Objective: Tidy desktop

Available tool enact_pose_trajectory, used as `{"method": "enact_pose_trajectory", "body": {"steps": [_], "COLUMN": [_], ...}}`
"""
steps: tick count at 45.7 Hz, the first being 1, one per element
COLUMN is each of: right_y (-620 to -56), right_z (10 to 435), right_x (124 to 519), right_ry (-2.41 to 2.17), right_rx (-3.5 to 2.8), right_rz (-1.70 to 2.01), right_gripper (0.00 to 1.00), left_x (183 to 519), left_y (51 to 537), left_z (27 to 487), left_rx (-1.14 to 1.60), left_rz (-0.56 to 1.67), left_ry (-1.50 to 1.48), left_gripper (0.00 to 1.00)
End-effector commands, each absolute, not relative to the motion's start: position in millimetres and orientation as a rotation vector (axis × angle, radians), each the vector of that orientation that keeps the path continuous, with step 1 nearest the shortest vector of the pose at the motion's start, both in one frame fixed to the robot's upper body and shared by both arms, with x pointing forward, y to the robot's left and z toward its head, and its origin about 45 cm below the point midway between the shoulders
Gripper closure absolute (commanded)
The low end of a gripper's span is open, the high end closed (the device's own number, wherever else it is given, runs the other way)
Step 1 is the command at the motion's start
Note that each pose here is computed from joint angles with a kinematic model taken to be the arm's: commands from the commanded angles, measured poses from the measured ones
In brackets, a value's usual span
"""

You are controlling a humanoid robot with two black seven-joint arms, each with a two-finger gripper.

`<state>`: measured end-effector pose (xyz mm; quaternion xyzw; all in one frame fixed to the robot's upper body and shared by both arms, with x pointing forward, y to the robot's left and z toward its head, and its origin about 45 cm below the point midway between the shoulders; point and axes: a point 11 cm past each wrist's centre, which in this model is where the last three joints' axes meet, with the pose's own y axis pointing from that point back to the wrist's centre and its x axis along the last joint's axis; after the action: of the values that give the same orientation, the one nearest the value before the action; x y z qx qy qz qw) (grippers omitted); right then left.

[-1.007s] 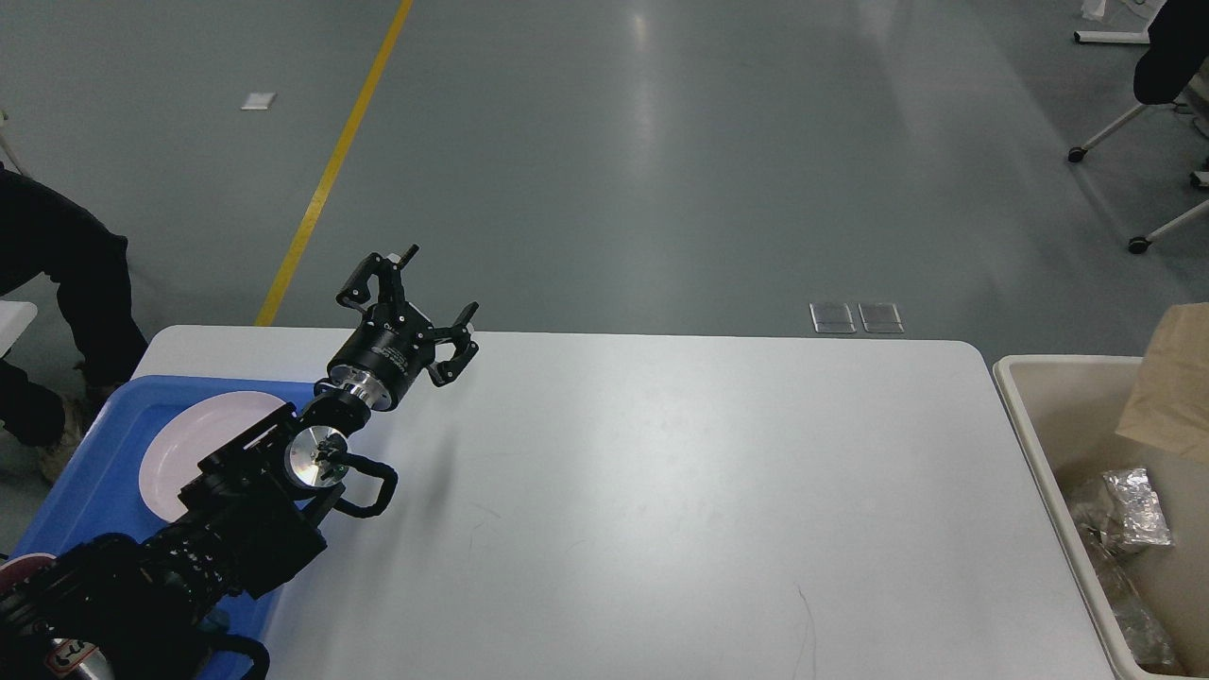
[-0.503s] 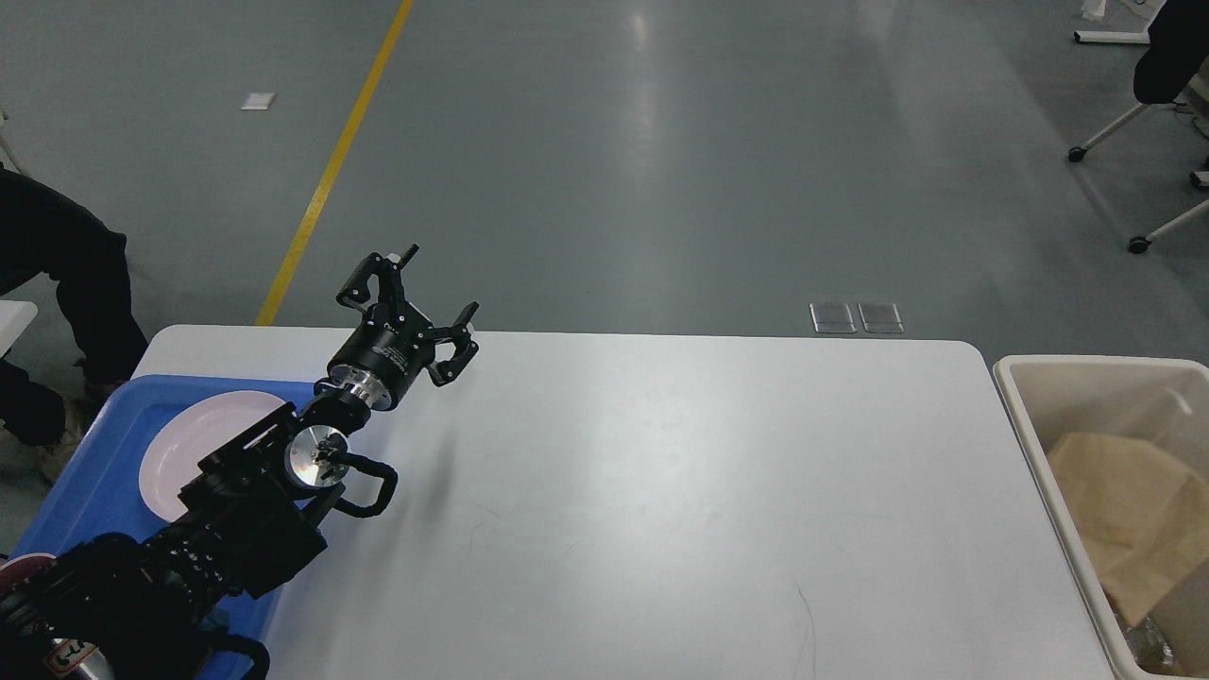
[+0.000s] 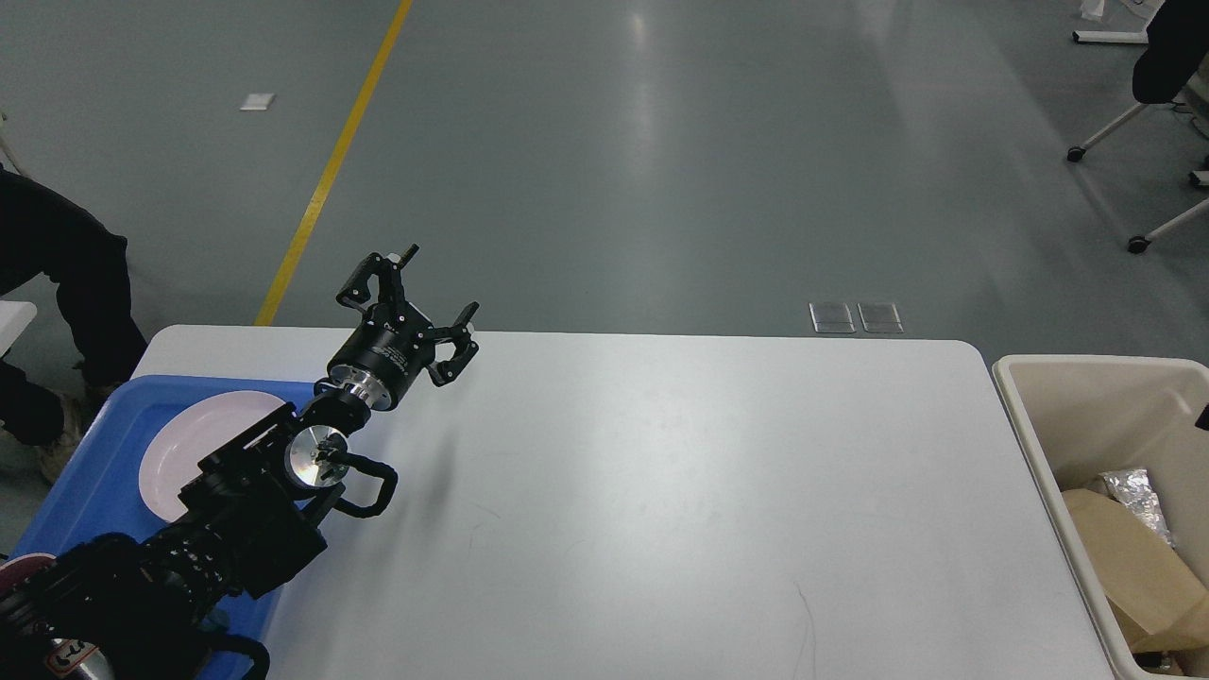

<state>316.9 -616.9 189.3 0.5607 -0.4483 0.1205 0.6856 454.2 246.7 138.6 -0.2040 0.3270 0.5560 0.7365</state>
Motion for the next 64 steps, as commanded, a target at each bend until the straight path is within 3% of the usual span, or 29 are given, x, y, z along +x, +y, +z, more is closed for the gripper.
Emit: {"method": "enact_pose_trajectory", "body": {"steps": [1, 11, 20, 38, 46, 64], "right_y": [-604.9, -546.3, -441.0, -266.4, -236.5, -239.8], "right_z": [211.2, 224.7, 219.0, 207.2, 208.0, 212.6], "right_x": [344.6, 402.4, 462.1, 500.4, 502.1, 503.7], "right_ry": [-1.053, -1.062, -1.072, -1.314, -1.436, -1.819], "right_rx": [1.281, 1.393, 1.595, 2.025, 2.129, 2.255], "right_rz": [0.33, 0.442, 0.555, 0.521, 0.436, 0.116], "right_gripper": [0.0, 0.0, 0.0, 0.0, 0.0, 0.0], "left_x": [454.2, 454.2, 454.2, 454.2, 454.2, 454.2], "left_y": [246.7, 246.7, 246.7, 246.7, 246.7, 246.7], "left_z": [138.6, 138.6, 138.6, 138.6, 138.6, 138.6], "left_rx": [-0.448, -0.448, -0.448, -0.448, -0.448, -0.448], "left_rz": [1.221, 1.221, 1.221, 1.221, 1.221, 1.221], "left_ry": [0.718, 0.718, 0.718, 0.718, 0.718, 0.718], "left_gripper": [0.03, 0.03, 0.03, 0.03, 0.03, 0.03]}}
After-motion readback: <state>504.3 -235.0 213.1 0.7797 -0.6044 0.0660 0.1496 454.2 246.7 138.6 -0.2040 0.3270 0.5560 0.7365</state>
